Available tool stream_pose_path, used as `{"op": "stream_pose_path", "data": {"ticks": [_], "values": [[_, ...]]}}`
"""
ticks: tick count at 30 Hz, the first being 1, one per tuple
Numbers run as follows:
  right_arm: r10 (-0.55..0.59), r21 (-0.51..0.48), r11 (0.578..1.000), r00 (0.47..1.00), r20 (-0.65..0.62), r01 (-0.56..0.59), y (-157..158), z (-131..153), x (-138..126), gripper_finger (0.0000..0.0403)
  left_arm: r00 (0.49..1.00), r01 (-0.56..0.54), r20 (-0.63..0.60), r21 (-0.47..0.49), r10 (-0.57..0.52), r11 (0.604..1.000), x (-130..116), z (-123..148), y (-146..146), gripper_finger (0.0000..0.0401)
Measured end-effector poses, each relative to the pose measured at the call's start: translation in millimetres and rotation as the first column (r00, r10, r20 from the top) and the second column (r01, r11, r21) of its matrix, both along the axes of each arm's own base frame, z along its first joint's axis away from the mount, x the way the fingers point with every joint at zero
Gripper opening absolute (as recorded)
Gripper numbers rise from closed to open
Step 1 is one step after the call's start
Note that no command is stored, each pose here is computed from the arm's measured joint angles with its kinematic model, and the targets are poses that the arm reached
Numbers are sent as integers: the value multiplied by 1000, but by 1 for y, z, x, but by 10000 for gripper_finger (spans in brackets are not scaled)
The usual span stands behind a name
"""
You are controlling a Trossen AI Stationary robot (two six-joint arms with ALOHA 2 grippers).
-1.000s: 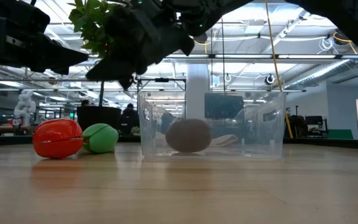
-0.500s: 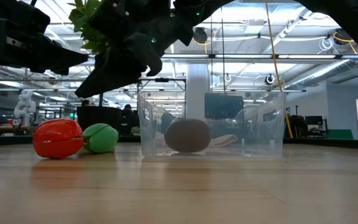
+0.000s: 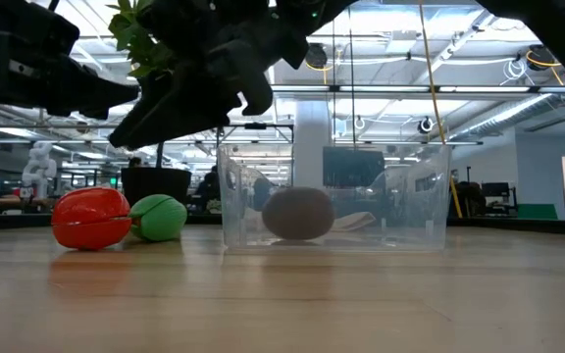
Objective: Pick and placing Produce into tupperware
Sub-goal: Put the red tomato into the transparent bin
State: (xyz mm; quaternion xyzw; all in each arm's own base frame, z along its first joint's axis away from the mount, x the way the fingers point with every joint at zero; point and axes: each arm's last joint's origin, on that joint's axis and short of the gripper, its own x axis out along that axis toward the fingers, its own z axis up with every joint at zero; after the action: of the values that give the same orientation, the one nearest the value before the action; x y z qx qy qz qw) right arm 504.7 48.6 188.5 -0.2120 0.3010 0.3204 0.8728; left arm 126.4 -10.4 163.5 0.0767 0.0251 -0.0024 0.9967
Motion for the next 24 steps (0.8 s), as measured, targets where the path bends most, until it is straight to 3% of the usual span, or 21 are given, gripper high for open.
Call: {"op": "stream_pose_path", "data": {"ticks": [4, 9, 13, 24], "values": [[19, -7, 1000, 1000, 20, -18, 10, 1, 0, 228, 1000, 0, -11, 0, 0, 1000, 0, -1, 0, 1], [-38, -74, 996, 996, 81, 44, 16, 4, 4, 278, 1000, 0, -12, 0, 0, 1000, 0, -1, 0, 1], [-71, -64, 995, 995, 72, 76, 17, 4, 4, 311, 1000, 0, -13, -1, 0, 1000, 0, -1, 0, 1], [-145, 20, 989, 989, 32, 145, 20, -8, 3, 324, 1000, -1, -16, -2, 1, 1000, 0, -2, 0, 1]]}}
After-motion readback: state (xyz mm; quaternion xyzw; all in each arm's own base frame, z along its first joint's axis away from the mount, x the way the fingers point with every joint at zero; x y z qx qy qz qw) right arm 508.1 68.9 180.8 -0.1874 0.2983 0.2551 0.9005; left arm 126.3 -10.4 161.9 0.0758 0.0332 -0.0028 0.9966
